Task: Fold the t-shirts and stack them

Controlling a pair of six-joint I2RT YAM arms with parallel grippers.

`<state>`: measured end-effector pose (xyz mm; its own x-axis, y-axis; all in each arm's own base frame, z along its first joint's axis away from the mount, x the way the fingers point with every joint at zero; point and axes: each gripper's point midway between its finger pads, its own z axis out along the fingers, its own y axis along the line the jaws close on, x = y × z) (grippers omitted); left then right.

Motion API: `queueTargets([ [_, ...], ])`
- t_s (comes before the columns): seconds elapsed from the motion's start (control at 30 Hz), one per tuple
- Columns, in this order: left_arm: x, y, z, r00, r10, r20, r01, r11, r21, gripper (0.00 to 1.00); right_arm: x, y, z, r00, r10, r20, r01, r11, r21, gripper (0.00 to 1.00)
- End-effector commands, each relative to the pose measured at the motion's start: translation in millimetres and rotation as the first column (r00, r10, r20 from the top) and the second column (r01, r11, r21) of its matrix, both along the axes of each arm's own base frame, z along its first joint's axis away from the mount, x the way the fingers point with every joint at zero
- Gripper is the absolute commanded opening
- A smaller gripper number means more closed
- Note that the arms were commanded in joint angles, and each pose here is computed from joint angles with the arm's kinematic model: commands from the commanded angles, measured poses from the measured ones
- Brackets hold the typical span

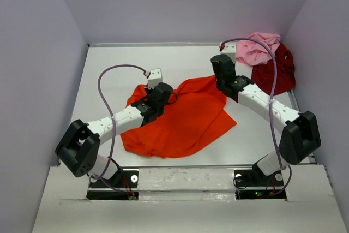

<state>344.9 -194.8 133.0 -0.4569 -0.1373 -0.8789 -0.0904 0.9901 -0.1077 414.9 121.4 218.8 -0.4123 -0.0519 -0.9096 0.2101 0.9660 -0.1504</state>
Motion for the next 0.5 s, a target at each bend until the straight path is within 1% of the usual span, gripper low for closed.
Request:
queueTargets([
  [0.0,-2.7,16.6,20.7,0.993,0.106,0.058,-0.102,0.992,-0.072,0.64,4.9,5.3,14.4,0.999,0.001,0.055,-0.004,0.998,0.064,0.0],
  [0.03,-2.4,18.9,25.9,0.991,0.116,0.068,-0.111,0.991,-0.072,0.72,5.0,5.4,14.4,0.998,-0.001,0.055,-0.003,0.998,0.066,0.0],
  [0.07,-1.5,22.4,35.6,0.987,0.131,0.091,-0.124,0.989,-0.075,0.78,4.8,6.1,13.5,0.999,0.003,0.053,-0.006,0.998,0.069,0.0],
  [0.13,1.4,24.4,48.1,0.984,0.136,0.119,-0.129,0.99,-0.066,0.86,4.3,5.8,13.6,0.999,0.003,0.052,-0.006,0.998,0.068,0.0],
  [0.2,4.6,29.3,58.0,0.977,0.155,0.147,-0.149,0.987,-0.051,0.91,4.0,5.4,14.9,0.998,0.001,0.055,-0.005,0.998,0.07,0.0],
  [0.27,11.8,28.7,63.5,0.973,0.154,0.17,-0.15,0.988,-0.036,0.91,3.7,4.9,16.6,0.998,0.0,0.058,-0.004,0.998,0.07,0.0],
  [0.37,21.1,27.0,59.5,0.975,0.15,0.165,-0.149,0.989,-0.017,0.91,4.3,5.0,17.7,0.998,-0.001,0.061,-0.003,0.998,0.07,0.0],
  [0.47,31.6,20.7,35.5,0.985,0.13,0.118,-0.129,0.992,-0.015,0.9,5.0,5.3,16.5,0.998,0.0,0.057,-0.004,0.998,0.065,0.0],
])
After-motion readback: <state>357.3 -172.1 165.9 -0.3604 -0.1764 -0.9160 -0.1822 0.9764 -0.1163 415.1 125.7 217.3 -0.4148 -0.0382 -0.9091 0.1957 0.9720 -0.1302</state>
